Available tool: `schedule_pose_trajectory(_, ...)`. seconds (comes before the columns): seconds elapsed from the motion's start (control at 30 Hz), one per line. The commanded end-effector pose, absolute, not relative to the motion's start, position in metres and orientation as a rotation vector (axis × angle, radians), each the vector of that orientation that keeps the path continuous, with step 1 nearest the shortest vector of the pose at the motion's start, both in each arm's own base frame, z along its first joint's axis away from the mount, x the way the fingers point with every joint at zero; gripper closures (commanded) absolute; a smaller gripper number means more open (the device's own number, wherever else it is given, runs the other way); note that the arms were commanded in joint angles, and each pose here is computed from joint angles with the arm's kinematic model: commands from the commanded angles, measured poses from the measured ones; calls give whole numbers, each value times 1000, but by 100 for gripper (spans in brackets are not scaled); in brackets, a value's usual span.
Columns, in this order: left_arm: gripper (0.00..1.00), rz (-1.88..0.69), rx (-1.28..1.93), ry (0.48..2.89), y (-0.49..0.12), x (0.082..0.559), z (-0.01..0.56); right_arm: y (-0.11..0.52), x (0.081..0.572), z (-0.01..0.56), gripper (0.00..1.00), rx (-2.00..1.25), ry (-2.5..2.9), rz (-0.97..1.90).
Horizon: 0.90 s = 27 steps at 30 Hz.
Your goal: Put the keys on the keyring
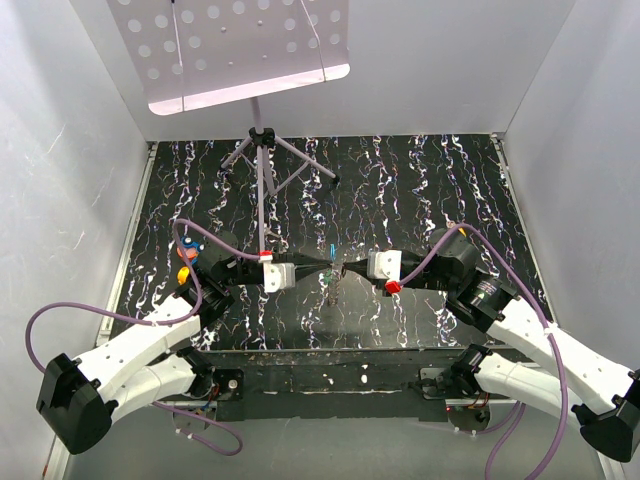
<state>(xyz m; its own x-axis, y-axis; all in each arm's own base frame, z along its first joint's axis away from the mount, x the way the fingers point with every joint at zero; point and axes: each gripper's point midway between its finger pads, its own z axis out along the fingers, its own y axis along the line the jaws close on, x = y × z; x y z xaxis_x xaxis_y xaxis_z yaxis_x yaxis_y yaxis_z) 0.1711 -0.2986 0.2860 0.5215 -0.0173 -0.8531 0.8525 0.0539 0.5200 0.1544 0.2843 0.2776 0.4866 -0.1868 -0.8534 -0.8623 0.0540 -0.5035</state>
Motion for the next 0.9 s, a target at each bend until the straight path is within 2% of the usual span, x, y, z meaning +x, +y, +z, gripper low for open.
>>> schedule_pose_trajectory(0.0,100,-777,1355,747,-299,167,296,285,154,306,99,-1404,901,655)
schedule_pose_trajectory(0.87,100,-792,1357,755,-301,168,294,287,151,307,99,-1401,891,680)
